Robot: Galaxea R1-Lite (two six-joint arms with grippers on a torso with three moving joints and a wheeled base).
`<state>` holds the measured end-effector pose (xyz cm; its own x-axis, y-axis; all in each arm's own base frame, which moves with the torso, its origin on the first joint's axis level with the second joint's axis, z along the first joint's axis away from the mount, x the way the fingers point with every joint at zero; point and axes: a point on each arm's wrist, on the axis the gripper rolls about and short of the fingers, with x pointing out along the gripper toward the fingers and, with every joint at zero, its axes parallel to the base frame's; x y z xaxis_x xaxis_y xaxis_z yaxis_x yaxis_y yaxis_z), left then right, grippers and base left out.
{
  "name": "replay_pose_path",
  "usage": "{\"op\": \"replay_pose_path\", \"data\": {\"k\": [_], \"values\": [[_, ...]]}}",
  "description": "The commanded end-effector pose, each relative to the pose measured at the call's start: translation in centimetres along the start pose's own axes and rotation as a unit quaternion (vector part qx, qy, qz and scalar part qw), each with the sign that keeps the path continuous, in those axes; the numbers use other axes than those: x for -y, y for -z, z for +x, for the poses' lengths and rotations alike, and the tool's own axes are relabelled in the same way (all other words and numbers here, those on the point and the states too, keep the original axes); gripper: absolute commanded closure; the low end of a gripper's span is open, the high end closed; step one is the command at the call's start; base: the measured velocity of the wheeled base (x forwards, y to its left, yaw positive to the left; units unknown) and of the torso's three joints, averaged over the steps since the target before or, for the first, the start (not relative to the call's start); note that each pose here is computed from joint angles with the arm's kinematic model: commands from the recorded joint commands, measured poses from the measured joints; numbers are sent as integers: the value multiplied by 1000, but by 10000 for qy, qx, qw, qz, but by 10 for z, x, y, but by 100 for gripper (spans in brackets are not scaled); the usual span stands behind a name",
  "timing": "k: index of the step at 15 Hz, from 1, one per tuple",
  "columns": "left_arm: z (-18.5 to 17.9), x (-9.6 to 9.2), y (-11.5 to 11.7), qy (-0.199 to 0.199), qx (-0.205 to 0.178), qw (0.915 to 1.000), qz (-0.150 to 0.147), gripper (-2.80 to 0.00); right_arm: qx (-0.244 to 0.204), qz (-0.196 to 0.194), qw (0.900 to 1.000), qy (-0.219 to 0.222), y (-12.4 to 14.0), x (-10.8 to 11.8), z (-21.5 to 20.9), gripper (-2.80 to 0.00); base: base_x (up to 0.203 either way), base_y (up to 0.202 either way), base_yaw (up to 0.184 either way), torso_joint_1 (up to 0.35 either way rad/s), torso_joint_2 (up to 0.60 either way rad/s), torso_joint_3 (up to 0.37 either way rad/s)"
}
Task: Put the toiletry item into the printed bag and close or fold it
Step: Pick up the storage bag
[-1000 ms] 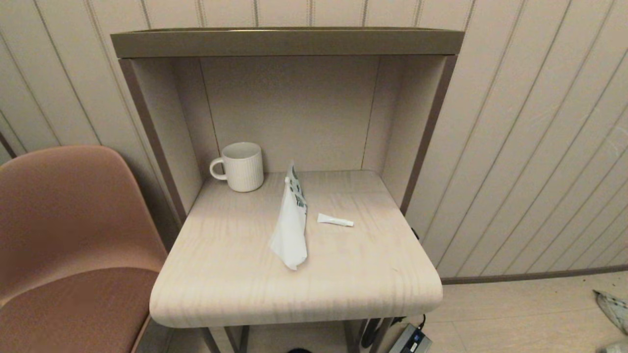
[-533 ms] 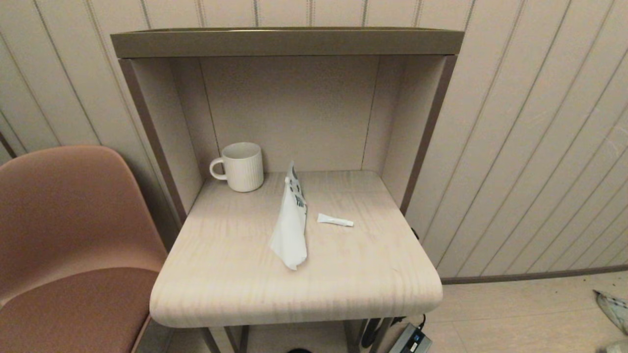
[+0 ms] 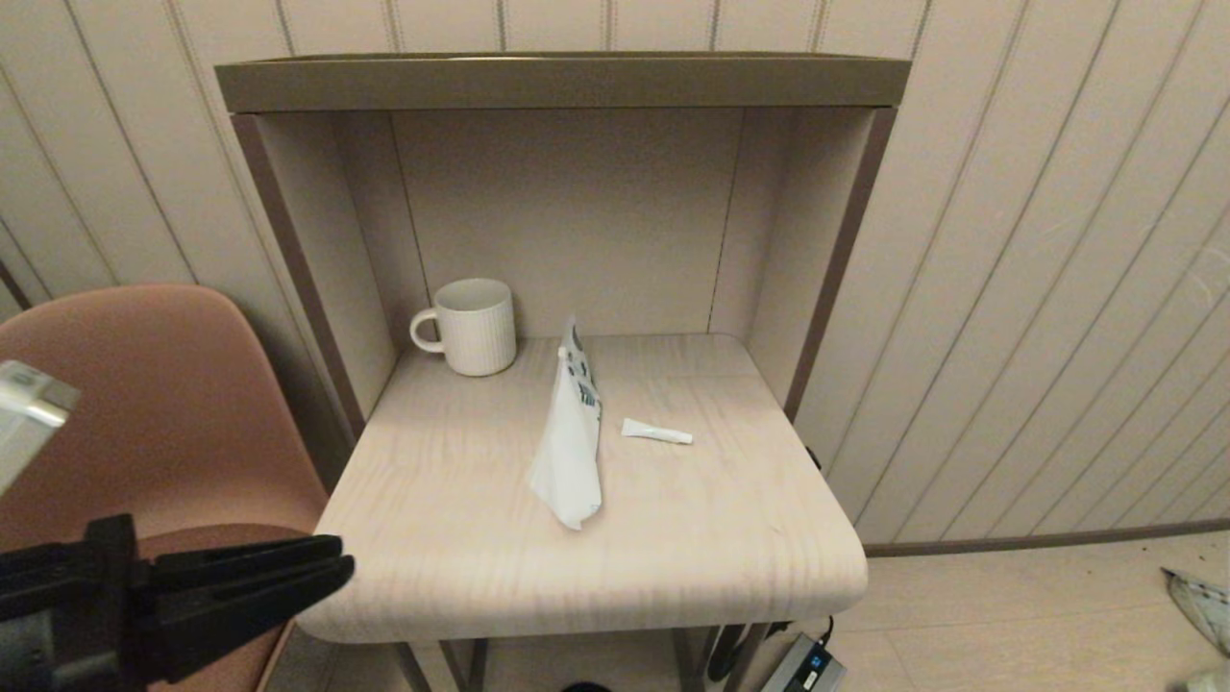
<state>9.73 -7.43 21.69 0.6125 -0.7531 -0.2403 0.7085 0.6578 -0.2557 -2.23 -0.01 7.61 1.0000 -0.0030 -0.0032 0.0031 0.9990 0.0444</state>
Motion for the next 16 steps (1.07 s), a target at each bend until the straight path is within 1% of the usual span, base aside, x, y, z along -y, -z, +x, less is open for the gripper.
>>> {"op": "replay_pose_path", "data": {"k": [1, 2, 3, 4, 5, 6, 7, 9, 10, 12, 13, 15, 16], "values": [[37, 3, 10, -18, -82, 9998, -155, -280, 1, 0, 10000, 0, 0, 0, 0, 0, 0, 0, 0, 0, 0, 0], [50, 3, 15, -155, -103, 9996, -208, -280, 1, 0, 10000, 0, 0, 0, 0, 0, 0, 0, 0, 0, 0, 0], [62, 3, 19, -386, -48, 9988, -296, -280, 1, 0, 10000, 0, 0, 0, 0, 0, 0, 0, 0, 0, 0, 0], [73, 5, 21, -531, 107, 9975, -458, -280, 1, 0, 10000, 0, 0, 0, 0, 0, 0, 0, 0, 0, 0, 0], [85, 7, 24, -577, 155, 9960, -664, -280, 1, 2, 10000, 0, 0, 0, 0, 0, 0, 0, 0, 0, 0, 0], [96, 8, 29, -666, 128, 9945, -797, -280, 1, 0, 10000, 0, 0, 0, 0, 0, 0, 0, 0, 0, 0, 0], [106, 7, 33, -819, 99, 9929, -853, -280, 1, 1, 10000, 0, 0, 0, 0, 0, 0, 0, 0, 0, 0, 0], [128, 7, 35, -1109, 269, 9895, -885, -280, 1, 3, 10000, 0, 0, 0, 0, 0, 0, 0, 0, 0, 0, 0], [138, 11, 36, -1212, 362, 9881, -872, -280, 1, 0, 10000, 0, 0, 0, 0, 0, 0, 0, 0, 0, 0, 0], [153, 24, 42, -1377, 417, 9863, -805, -280, 1, 0, 10000, 0, 0, 0, 0, 0, 0, 0, 0, 0, 0, 0], [159, 25, 43, -1492, 468, 9845, -799, -280, 1, 0, 10000, 0, 0, 0, 0, 0, 0, 0, 0, 0, 0, 0], [163, 25, 42, -1523, 554, 9836, -796, -280, 1, 0, 10000, 0, 0, 0, 0, 0, 0, 0, 0, 0, 0, 0], [171, 24, 46, -1560, 494, 9834, -786, -280, 1, 7, 10000, 0, 0, 0, 0, 0, 0, 0, 0, 0, 0, 0]]}}
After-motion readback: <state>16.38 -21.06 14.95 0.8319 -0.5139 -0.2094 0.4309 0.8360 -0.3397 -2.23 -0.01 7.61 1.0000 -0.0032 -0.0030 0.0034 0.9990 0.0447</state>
